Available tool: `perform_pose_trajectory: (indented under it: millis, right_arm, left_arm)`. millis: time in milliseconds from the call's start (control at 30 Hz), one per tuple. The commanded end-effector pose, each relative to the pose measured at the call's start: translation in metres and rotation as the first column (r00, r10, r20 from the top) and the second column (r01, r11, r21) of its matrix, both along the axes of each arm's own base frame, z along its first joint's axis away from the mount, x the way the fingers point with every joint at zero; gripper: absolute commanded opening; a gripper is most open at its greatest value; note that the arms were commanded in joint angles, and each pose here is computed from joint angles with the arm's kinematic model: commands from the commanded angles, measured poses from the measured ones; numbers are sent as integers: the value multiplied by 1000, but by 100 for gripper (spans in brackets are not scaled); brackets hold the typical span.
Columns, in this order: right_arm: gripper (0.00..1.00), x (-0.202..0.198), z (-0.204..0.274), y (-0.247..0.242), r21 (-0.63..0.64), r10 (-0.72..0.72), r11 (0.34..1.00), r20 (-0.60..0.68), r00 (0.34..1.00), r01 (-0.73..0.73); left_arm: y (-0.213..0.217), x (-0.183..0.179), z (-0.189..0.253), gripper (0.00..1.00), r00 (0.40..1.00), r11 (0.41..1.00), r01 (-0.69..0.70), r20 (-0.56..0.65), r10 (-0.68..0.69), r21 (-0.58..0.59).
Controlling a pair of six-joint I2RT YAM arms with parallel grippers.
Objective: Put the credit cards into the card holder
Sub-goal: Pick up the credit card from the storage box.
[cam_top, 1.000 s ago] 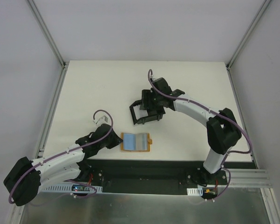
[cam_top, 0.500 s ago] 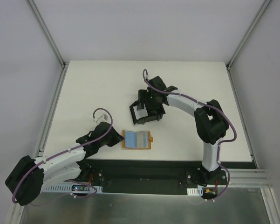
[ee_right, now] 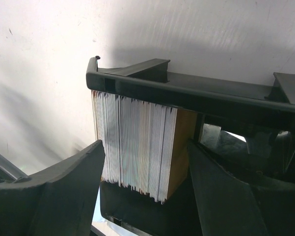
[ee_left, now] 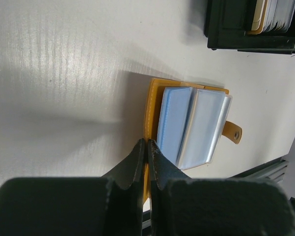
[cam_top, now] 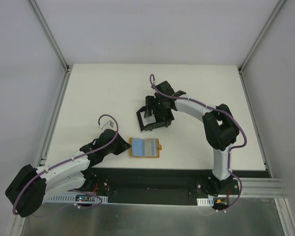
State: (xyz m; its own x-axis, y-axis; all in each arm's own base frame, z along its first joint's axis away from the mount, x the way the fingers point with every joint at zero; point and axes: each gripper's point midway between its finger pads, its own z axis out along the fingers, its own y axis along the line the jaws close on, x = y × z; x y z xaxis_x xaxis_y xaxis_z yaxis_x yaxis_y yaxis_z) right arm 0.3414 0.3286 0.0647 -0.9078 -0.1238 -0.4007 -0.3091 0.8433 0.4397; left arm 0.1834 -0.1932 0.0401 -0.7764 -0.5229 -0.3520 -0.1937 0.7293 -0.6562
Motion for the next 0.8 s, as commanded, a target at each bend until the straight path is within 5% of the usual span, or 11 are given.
perform_pose_trajectory:
  millis: [0,767]
  right_arm:
    - [68,5,29,11,69,35,997,38,999,-37]
    - [50,4,49,5,90,22,996,65,998,-28]
  left_arm:
    - [-2,1,2,0,1000,1000,20,11,-20,-9]
    - [-2,-1,-2,0,999,999,32,-5,-32,-3]
